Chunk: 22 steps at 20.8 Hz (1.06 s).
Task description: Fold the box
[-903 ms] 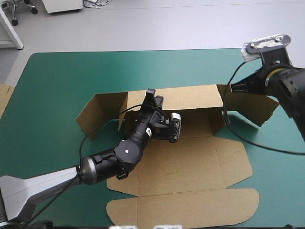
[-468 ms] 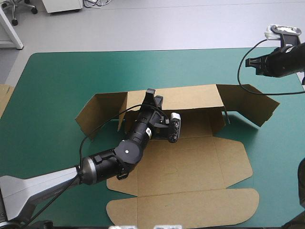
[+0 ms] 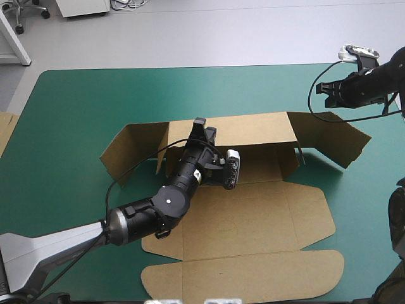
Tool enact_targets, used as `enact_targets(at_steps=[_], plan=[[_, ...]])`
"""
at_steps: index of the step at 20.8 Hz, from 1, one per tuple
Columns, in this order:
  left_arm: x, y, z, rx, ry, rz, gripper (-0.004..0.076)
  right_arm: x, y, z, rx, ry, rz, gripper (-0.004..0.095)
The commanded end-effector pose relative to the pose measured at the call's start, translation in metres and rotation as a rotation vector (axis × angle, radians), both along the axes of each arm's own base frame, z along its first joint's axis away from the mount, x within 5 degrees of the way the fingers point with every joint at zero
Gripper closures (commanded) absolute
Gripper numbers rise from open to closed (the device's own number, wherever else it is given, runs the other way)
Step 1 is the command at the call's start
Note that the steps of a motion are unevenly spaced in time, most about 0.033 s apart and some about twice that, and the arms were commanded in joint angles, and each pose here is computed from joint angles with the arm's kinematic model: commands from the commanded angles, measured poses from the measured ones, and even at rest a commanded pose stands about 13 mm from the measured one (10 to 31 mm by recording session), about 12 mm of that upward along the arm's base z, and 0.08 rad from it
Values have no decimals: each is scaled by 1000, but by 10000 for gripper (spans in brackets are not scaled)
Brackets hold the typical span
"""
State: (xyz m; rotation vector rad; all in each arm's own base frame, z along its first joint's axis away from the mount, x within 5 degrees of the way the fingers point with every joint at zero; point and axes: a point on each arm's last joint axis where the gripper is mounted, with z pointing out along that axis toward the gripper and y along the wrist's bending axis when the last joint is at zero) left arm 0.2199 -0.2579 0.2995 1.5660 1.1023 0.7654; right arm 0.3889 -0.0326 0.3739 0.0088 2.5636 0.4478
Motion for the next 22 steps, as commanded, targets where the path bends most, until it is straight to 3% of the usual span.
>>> enact_targets(at_steps=[1, 8, 15, 22], plan=[[-3, 6, 24, -42, -77, 18, 734, -19, 6, 29, 21, -72, 4, 927], [-3, 7, 25, -62, -73, 34, 734, -28, 20, -27, 160, 67, 125, 927], [-2, 10, 25, -63, -81, 68, 734, -53, 28, -31, 193, 72, 169, 927], [-2, 9, 25, -63, -79, 62, 734, -69, 31, -17, 204, 60, 127, 927]])
